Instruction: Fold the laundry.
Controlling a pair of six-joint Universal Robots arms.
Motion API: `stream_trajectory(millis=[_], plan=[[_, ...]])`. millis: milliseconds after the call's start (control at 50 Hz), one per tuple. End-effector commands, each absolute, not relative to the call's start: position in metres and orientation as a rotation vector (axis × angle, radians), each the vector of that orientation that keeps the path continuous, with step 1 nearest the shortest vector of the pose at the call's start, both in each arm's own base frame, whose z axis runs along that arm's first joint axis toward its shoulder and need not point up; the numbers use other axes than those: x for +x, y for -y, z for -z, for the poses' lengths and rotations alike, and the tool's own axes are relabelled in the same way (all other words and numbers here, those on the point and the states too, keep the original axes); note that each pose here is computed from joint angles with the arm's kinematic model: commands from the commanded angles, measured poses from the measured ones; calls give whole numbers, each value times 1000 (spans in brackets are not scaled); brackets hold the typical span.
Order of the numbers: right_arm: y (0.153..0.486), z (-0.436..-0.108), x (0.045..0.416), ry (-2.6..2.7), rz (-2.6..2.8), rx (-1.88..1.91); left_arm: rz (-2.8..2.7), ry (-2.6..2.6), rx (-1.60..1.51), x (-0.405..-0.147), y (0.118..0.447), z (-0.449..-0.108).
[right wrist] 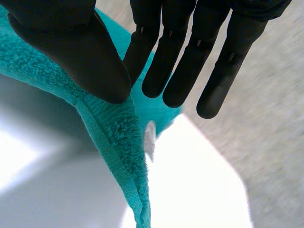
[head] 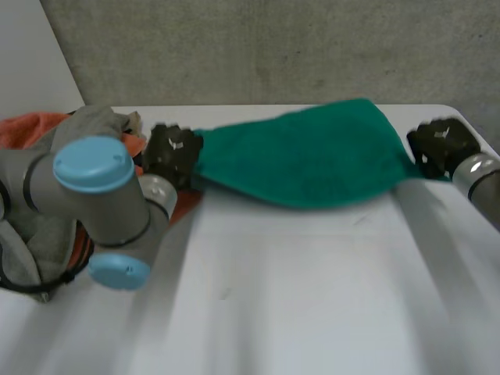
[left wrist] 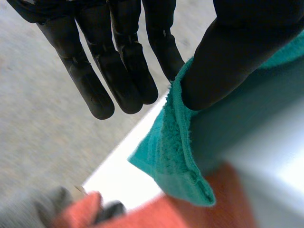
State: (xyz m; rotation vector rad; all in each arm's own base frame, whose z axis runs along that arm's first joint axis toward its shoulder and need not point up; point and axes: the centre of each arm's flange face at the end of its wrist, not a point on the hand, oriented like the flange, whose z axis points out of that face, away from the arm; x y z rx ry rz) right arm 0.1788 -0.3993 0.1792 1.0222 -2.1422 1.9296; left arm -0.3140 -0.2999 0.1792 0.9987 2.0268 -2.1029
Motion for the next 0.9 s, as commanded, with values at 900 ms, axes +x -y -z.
stream_trajectory(millis=[900], plan=[[442, -142, 183, 1778, -1656, 1195, 1911, -1780, 1095, -365, 328, -136]])
